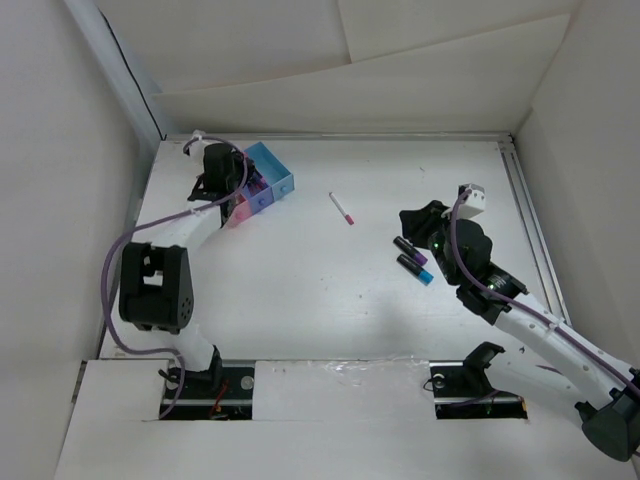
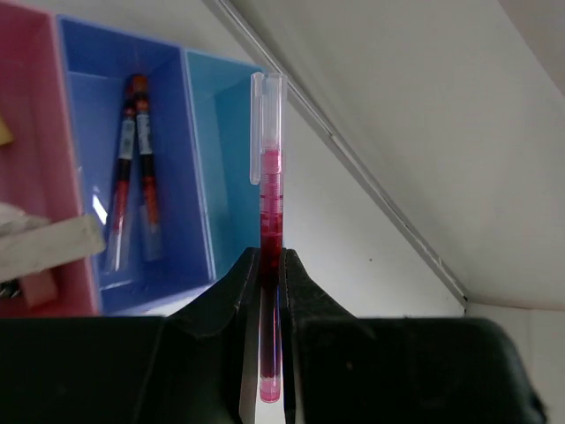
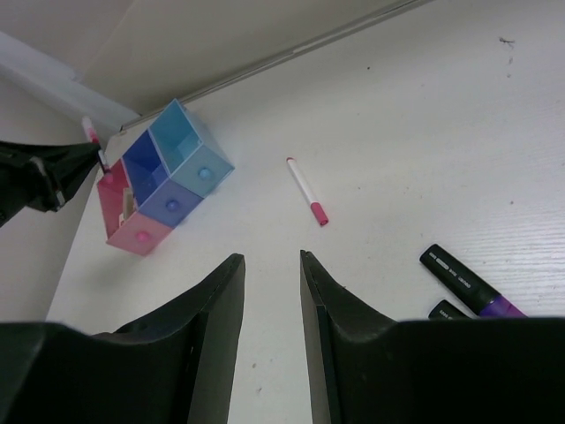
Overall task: Sort the stationery into containers
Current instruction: Place the pen in the storage box.
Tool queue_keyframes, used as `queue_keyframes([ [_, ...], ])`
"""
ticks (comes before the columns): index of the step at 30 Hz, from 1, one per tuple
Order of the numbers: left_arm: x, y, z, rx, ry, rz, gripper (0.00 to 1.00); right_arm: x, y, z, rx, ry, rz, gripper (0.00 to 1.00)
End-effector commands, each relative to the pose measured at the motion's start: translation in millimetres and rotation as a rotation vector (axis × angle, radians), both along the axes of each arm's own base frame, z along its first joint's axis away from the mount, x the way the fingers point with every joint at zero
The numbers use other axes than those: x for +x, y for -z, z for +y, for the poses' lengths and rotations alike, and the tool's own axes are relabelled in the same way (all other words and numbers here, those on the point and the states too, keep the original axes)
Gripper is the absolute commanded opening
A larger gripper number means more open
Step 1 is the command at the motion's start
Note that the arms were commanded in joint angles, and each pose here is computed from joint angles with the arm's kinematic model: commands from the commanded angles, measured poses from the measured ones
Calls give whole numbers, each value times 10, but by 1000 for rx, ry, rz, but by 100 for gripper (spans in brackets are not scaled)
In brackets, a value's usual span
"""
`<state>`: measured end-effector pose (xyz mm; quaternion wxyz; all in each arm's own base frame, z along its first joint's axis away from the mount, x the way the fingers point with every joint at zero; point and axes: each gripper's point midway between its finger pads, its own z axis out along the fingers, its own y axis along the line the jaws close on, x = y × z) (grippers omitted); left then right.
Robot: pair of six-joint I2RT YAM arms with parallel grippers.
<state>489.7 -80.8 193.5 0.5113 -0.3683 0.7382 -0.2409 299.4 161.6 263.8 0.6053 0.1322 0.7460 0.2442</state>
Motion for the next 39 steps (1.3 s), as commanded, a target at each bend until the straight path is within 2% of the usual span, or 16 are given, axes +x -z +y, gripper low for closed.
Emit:
queue_keyframes([
  [1,274,-107,44,-45,-8,-16,1,34,-246,9,42,0,-60,38],
  [7,502,53,157,-15,-57,24,1,49,-262,20,42,0,-60,38],
  [14,577,200,259,55,-90,64,1,62,-232,29,37,0,-53,38],
  [18,568,273,298,76,-104,91,9,75,-202,39,31,0,-45,38],
  [23,515,332,342,95,-118,102,22,75,-202,39,31,0,-45,38],
  [27,507,327,345,106,-113,113,24,89,-167,50,25,0,-37,38],
  [31,456,103,356,113,-109,50,24,80,-203,24,30,9,-46,38],
  [34,330,-171,6,160,-30,-26,23,88,-204,3,29,21,-47,38],
  [36,169,-312,-492,202,69,-74,23,88,-204,3,29,21,-47,38],
  [39,-68,-244,-1193,247,180,-79,23,103,-205,-43,26,48,-49,38],
])
